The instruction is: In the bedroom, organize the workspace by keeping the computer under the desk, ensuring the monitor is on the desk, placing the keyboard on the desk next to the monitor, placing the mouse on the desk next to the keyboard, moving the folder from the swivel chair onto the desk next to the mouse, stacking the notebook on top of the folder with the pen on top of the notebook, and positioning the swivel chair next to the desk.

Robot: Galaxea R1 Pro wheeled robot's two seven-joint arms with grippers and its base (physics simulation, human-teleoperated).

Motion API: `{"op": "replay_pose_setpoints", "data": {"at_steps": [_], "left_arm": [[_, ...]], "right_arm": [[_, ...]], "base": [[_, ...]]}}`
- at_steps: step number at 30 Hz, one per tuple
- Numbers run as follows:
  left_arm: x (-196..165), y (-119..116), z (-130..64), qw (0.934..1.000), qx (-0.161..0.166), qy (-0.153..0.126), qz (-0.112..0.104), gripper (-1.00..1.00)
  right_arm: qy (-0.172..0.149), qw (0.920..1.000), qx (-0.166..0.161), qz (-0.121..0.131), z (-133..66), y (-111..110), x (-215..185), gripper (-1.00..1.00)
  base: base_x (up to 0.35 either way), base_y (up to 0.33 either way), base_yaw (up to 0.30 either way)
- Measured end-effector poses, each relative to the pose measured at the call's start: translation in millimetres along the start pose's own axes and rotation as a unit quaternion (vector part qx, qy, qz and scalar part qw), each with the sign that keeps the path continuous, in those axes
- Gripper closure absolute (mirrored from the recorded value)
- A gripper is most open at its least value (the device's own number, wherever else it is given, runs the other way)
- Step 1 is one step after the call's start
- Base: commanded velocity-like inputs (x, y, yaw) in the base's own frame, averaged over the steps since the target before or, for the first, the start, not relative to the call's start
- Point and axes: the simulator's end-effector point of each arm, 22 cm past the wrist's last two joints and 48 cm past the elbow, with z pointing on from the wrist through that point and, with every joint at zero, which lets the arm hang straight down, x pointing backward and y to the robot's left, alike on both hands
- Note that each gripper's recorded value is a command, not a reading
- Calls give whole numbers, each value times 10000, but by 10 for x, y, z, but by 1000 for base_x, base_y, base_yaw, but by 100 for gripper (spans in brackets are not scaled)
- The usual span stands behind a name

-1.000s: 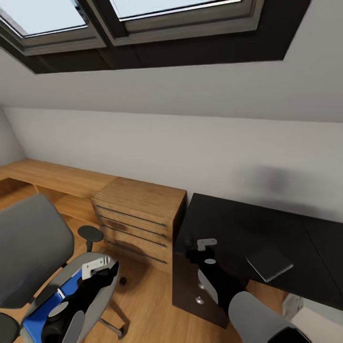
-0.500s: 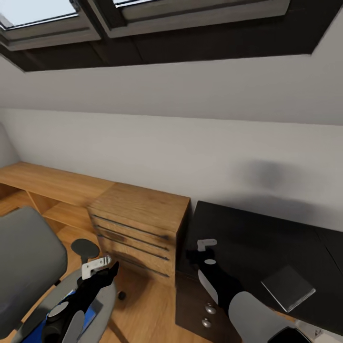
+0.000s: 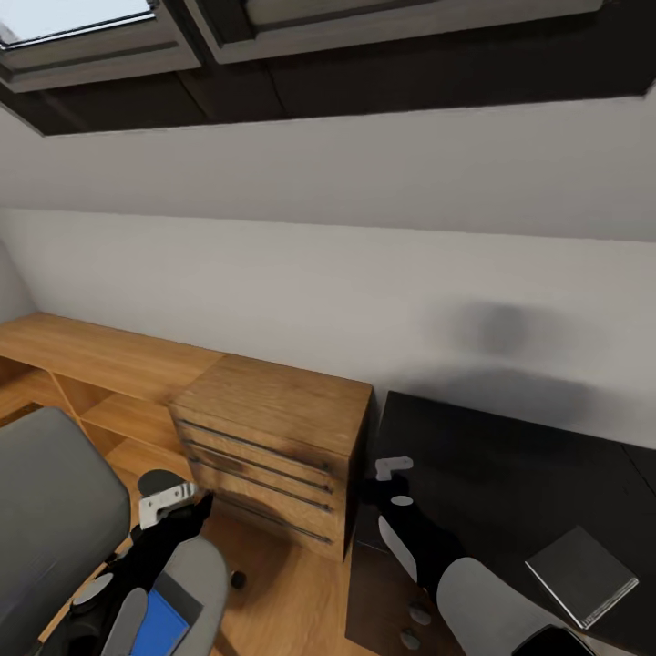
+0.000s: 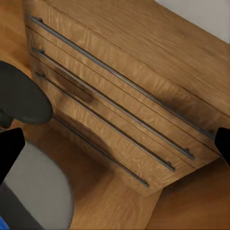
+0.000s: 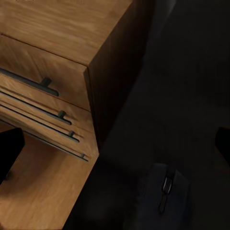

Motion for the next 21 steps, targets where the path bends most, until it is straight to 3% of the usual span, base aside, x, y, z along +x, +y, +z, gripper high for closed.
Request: {"op": "replay_pose_setpoints", "data": {"at_steps": [2, 3, 7, 20, 21], "left_arm": [[-36, 131, 10, 9999, -128, -52, -87, -100], [-93, 322, 6, 9992, -308, -119, -228, -100], [-108, 471, 22, 9982, -432, -170, -380, -100], [-7, 506, 116, 9981, -438, -173, -403, -100], [2, 501, 125, 9981, -431, -172, -402, -100]], "right_arm": [[2, 10000, -11, 6, 17, 3, 13, -100], [-3, 10000, -9, 15, 26, -1, 16, -100], [-38, 10000, -5, 43, 60, -8, 22, -100], [-12, 10000, 48, 86, 174, -49, 124, -100], [26, 9998, 99, 173, 187, -100, 150, -100]], "base": [[6, 4, 0], [2, 2, 0], [1, 1, 0], [0, 0, 0], [0, 0, 0]]}}
